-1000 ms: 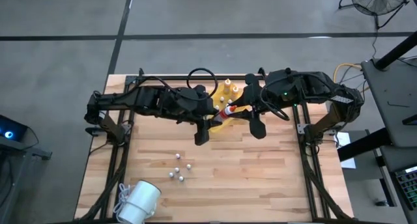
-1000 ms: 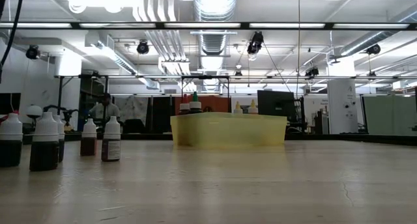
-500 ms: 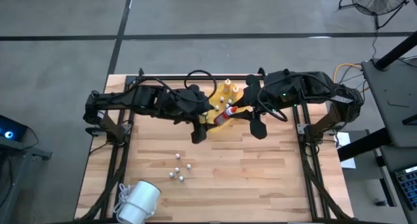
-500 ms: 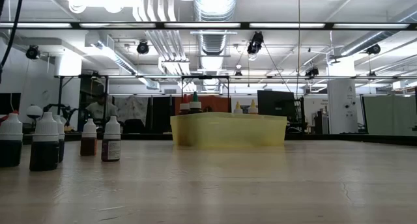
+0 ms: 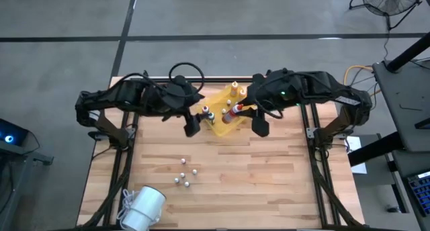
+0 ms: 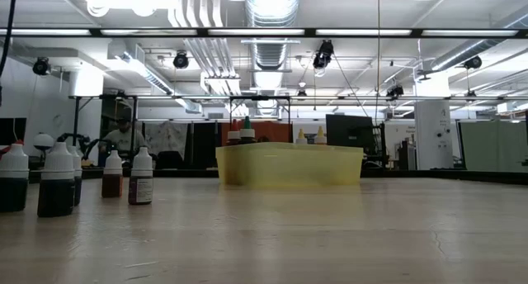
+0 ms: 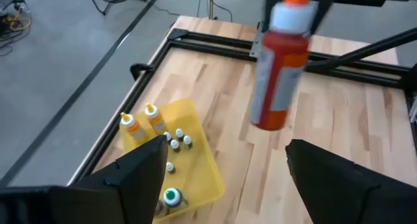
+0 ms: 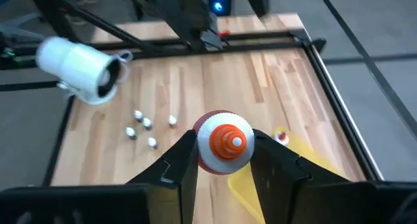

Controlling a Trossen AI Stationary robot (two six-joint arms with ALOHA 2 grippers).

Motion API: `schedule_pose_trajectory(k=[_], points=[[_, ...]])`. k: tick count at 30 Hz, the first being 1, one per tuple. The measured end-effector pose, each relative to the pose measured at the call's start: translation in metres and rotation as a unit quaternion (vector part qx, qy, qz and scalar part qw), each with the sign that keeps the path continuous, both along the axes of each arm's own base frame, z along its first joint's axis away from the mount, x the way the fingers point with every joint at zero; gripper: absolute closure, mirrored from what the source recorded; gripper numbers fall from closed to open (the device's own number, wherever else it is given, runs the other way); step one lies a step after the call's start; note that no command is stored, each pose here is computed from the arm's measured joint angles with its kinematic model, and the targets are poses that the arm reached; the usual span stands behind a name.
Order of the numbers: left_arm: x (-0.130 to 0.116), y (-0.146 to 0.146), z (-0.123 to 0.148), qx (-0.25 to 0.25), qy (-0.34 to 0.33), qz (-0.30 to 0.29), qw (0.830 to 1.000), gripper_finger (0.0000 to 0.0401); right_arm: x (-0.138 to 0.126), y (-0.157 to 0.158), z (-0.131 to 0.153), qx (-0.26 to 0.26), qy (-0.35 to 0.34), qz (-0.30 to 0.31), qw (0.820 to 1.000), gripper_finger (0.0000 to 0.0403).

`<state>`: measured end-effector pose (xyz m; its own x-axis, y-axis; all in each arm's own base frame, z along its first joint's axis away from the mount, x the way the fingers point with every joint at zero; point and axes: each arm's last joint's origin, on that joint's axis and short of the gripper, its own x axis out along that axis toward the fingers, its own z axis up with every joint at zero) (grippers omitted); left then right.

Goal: Pick & Place food coloring
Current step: Put the large orange food coloring bottle into the yellow bin

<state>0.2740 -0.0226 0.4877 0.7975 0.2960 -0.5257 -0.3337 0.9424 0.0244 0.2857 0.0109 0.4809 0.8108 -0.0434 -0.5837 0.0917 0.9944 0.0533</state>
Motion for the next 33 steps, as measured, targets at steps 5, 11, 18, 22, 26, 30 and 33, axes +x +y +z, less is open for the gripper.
schedule_pose_trajectory(k=[5, 11, 18, 22, 26, 30, 33], points=[[-0.008, 0.001, 0.004, 0.0, -0.003, 0.002, 1.0, 0.0117, 0.011, -0.019, -0.02, 0.008, 0.032, -0.04, 0.999, 0.0296], [-0.012, 0.002, 0.004, 0.017, 0.008, -0.002, 1.0, 0.0117, 0.03, -0.047, -0.043, 0.016, 0.061, -0.086, 0.994, 0.0295], [-0.014, 0.005, 0.003, 0.037, 0.024, -0.009, 0.999, 0.0117, 0.057, -0.078, -0.071, 0.028, 0.104, -0.124, 0.986, 0.0295], [-0.017, 0.006, 0.003, 0.047, 0.032, -0.015, 0.998, 0.0117, 0.07, -0.095, -0.089, 0.039, 0.127, -0.138, 0.982, 0.0295], [-0.021, 0.006, 0.005, 0.05, 0.033, -0.018, 0.998, 0.0117, 0.081, -0.112, -0.107, 0.045, 0.151, -0.153, 0.976, 0.0295], [-0.026, 0.008, 0.008, 0.053, 0.026, -0.01, 0.998, 0.0117, 0.087, -0.13, -0.123, 0.046, 0.172, -0.153, 0.972, 0.0295], [-0.03, 0.01, 0.01, 0.063, 0.023, 0.006, 0.998, 0.0117, 0.092, -0.144, -0.134, 0.046, 0.183, -0.149, 0.971, 0.0295]])
